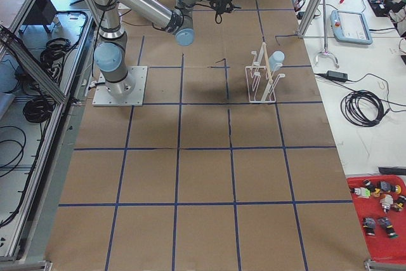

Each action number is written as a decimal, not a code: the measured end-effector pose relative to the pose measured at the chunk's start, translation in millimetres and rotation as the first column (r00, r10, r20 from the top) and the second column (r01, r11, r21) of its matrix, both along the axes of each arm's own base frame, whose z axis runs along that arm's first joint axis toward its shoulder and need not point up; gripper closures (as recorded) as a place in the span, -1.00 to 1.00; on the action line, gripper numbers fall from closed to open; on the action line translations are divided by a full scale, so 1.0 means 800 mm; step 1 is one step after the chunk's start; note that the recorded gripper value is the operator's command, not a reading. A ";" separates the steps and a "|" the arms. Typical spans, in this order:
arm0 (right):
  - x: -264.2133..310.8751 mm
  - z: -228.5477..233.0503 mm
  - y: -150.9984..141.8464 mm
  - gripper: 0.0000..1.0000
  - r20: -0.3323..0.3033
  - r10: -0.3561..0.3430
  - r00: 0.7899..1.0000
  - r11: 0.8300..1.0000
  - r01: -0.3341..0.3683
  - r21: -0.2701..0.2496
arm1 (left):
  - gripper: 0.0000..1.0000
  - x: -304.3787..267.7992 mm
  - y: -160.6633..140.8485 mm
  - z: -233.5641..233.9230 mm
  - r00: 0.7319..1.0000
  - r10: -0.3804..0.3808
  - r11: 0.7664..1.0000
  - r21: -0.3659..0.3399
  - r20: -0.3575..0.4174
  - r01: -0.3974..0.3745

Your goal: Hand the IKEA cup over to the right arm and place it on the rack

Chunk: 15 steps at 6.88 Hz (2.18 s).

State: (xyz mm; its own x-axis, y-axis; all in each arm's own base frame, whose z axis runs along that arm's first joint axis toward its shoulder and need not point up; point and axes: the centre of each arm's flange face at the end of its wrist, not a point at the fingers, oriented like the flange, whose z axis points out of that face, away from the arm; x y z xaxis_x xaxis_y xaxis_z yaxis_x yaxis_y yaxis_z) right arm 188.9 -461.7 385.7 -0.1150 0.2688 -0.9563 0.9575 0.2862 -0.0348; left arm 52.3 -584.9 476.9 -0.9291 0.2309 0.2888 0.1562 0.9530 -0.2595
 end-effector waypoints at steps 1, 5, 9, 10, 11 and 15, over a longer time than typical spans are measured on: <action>0.000 -0.001 0.000 -1.00 -0.001 -0.001 1.000 1.000 0.001 0.002 | 1.00 -0.022 -0.007 0.010 0.990 -0.027 0.995 -0.097 -0.136 0.014; 0.007 -0.001 0.009 -1.00 0.004 0.015 1.000 1.000 -0.015 0.006 | 1.00 -0.116 0.022 -0.008 0.913 -0.282 0.862 -0.496 -0.296 0.106; 0.045 0.017 0.074 -0.99 0.184 0.029 0.983 0.995 -0.045 0.084 | 1.00 -0.220 0.087 -0.087 0.866 -0.470 0.673 -0.705 -0.172 0.225; 0.046 0.019 0.087 -0.99 0.220 0.011 0.975 0.991 -0.040 0.124 | 1.00 -0.242 0.107 -0.093 0.853 -0.498 0.646 -0.725 -0.160 0.241; 0.049 0.017 0.093 -0.99 0.244 -0.003 0.970 0.985 -0.039 0.167 | 1.00 -0.257 0.135 -0.105 0.849 -0.506 0.625 -0.744 -0.155 0.236; 0.077 0.005 0.090 -0.95 0.242 0.033 0.970 0.971 -0.088 0.223 | 0.98 -0.273 0.190 -0.121 0.835 -0.498 0.601 -0.788 -0.234 0.137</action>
